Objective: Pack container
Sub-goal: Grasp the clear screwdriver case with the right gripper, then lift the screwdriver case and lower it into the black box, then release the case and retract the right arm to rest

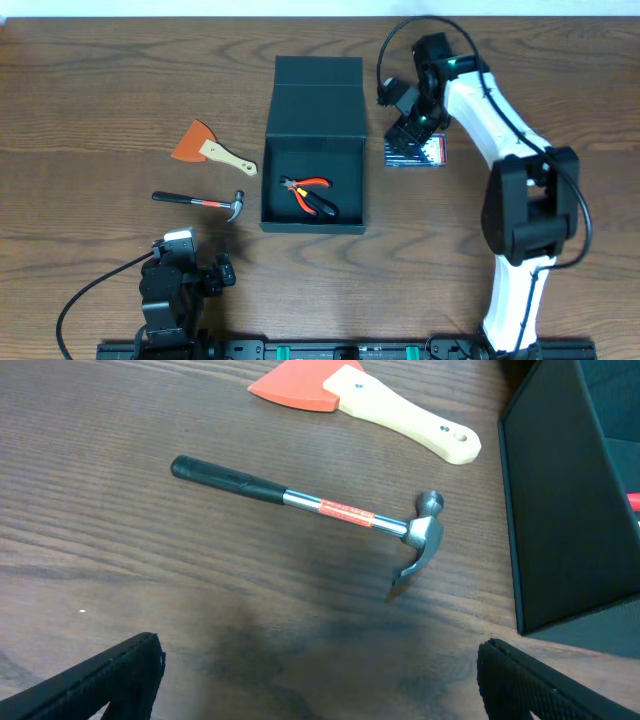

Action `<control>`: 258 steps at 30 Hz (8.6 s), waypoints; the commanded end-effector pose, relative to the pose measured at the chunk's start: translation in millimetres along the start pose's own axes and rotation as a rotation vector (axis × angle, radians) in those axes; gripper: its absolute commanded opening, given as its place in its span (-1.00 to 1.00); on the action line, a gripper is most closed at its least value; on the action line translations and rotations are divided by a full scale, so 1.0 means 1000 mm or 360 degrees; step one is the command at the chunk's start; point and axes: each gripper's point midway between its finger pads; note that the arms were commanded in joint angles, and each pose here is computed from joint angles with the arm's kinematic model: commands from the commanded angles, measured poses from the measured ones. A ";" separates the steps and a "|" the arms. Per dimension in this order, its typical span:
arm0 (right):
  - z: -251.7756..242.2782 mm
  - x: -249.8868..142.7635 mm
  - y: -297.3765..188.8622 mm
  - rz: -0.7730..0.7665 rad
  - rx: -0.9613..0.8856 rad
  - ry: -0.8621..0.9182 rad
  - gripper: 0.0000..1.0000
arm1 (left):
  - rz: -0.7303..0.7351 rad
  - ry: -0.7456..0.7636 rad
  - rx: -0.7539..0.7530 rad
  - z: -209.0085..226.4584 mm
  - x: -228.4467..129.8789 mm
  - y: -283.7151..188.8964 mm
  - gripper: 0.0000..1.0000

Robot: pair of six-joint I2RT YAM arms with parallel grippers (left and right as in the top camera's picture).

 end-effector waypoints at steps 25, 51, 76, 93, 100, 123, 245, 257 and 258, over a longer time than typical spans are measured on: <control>0.010 -0.052 0.039 0.0335 0.0227 0.0418 0.98 | 0.0024 0.0013 0.0013 0.001 -0.005 0.002 0.97; 0.035 -0.056 -0.012 0.0464 -0.0007 0.0258 0.99 | 0.0024 0.0013 0.0014 0.001 -0.005 0.002 0.97; 0.035 -0.056 0.003 0.0436 -0.0014 0.0126 0.99 | 0.0024 0.0013 0.0014 0.001 -0.005 0.002 0.97; 0.042 -0.071 0.022 0.0520 -0.0080 0.0061 0.98 | 0.0024 0.0013 0.0014 0.001 -0.005 0.002 0.97; 0.042 -0.073 0.029 0.0508 -0.0085 0.0060 0.83 | 0.0024 0.0013 0.0013 0.001 -0.005 0.002 0.97; 0.048 -0.053 0.020 0.0411 -0.0115 0.0125 0.35 | 0.0024 0.0013 0.0013 0.001 -0.005 0.002 0.97; 0.169 -0.150 -0.203 -0.1233 -0.0107 0.0536 0.99 | 0.0023 0.0013 0.0013 0.001 -0.005 0.002 0.97; 0.169 -0.153 -0.206 -0.1332 -0.0099 0.0533 0.99 | 0.0024 0.0013 0.0014 0.001 -0.005 0.002 0.97; 0.169 -0.153 -0.206 -0.1332 -0.0100 0.0533 0.99 | 0.0024 0.0013 0.0014 0.001 -0.005 0.002 0.97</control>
Point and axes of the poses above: each gripper's point midway between its finger pads, its own y axis out along the fingers, its own z axis along the line the jaws close on, x = y × z, and after that the axes turned 8 degrees about y, right-handed
